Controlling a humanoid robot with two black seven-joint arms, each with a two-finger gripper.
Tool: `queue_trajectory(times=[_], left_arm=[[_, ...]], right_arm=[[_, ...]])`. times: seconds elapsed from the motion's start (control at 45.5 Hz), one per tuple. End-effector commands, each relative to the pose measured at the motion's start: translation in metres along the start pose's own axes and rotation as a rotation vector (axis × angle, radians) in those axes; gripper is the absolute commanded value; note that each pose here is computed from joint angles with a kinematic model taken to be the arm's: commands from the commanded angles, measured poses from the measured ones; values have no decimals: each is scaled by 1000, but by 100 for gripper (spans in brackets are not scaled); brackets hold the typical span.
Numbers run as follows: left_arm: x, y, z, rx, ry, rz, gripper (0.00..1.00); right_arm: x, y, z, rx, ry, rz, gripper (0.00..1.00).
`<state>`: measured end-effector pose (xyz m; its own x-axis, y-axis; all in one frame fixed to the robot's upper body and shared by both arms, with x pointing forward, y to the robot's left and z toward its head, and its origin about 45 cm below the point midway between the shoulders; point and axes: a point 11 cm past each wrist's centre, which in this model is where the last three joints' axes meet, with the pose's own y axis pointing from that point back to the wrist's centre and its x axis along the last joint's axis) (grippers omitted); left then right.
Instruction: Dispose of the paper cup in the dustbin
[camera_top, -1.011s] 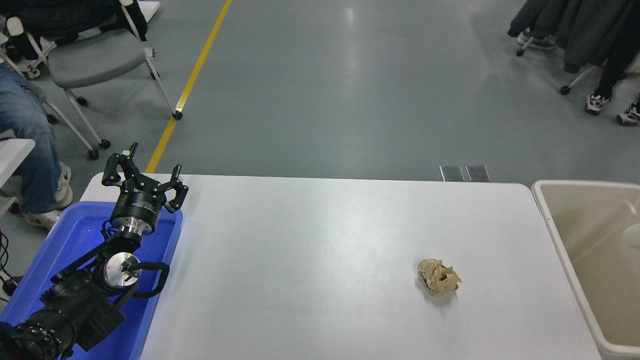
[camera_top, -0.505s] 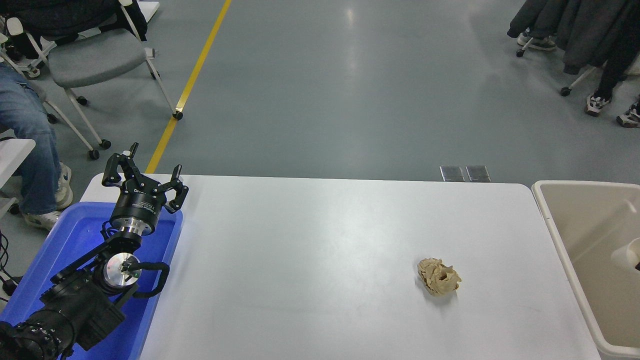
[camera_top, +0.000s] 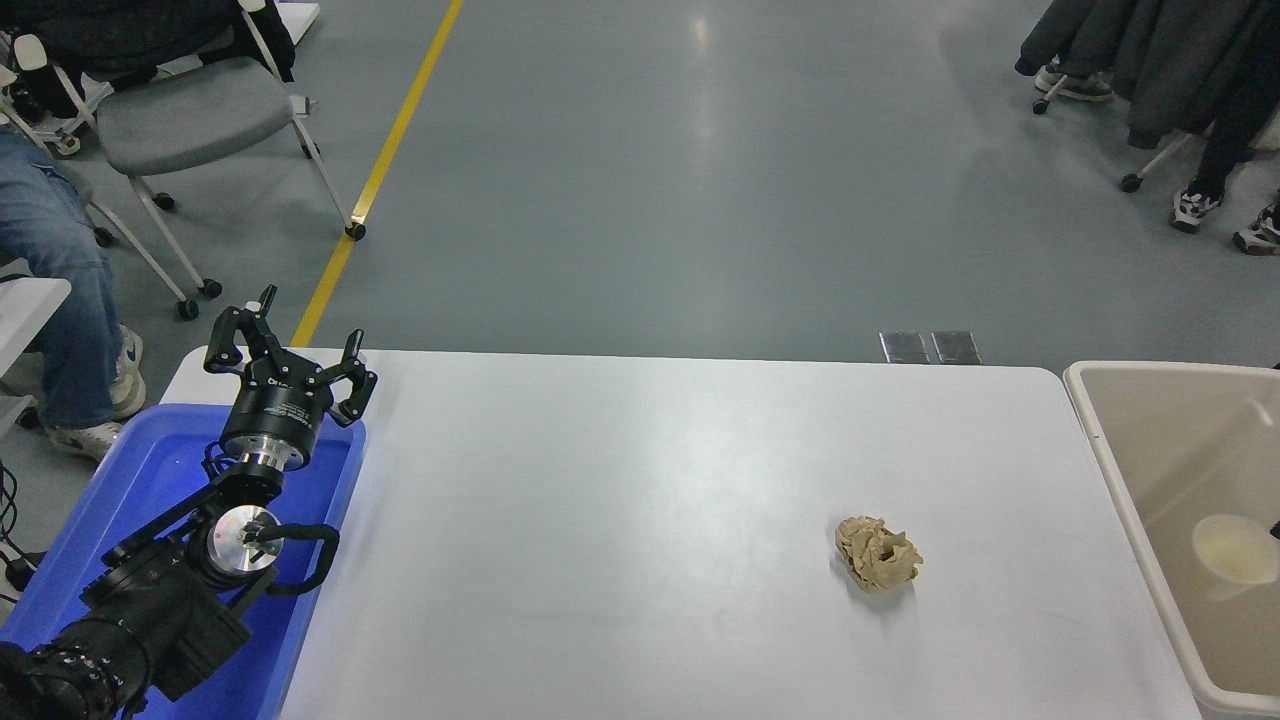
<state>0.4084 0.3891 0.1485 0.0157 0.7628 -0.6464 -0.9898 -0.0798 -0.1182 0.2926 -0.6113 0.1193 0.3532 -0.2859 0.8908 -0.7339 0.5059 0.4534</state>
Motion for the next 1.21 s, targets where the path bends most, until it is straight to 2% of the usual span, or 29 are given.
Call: queue_trajectory(times=[0.0, 0.374, 0.462, 0.505, 0.615, 0.703, 0.857, 1.077, 1.187], left_arm=[[0, 0, 0, 0, 0, 0, 100], [0, 0, 1, 0, -1, 0, 100], [0, 0, 0, 0, 1, -1, 100], [0, 0, 0, 0, 0, 0, 100], [0, 0, 0, 0, 0, 0, 100], [0, 0, 0, 0, 0, 0, 100], [0, 0, 0, 0, 0, 0, 100], [0, 0, 0, 0, 1, -1, 100], [0, 0, 0, 0, 0, 0, 100]], right_arm=[[-2, 2, 4, -12, 15, 18, 89], [18, -2, -5, 1, -6, 90, 89], [25, -2, -4, -14, -84, 152, 100], [24, -2, -5, -23, -157, 172, 100], [2, -6, -39, 3, -328, 171, 100], [-4, -5, -41, 5, -339, 162, 100], [18, -10, -56, 37, -360, 193, 100], [21, -12, -62, 61, -358, 155, 100], [39, -16, -61, 90, -514, 62, 100]])
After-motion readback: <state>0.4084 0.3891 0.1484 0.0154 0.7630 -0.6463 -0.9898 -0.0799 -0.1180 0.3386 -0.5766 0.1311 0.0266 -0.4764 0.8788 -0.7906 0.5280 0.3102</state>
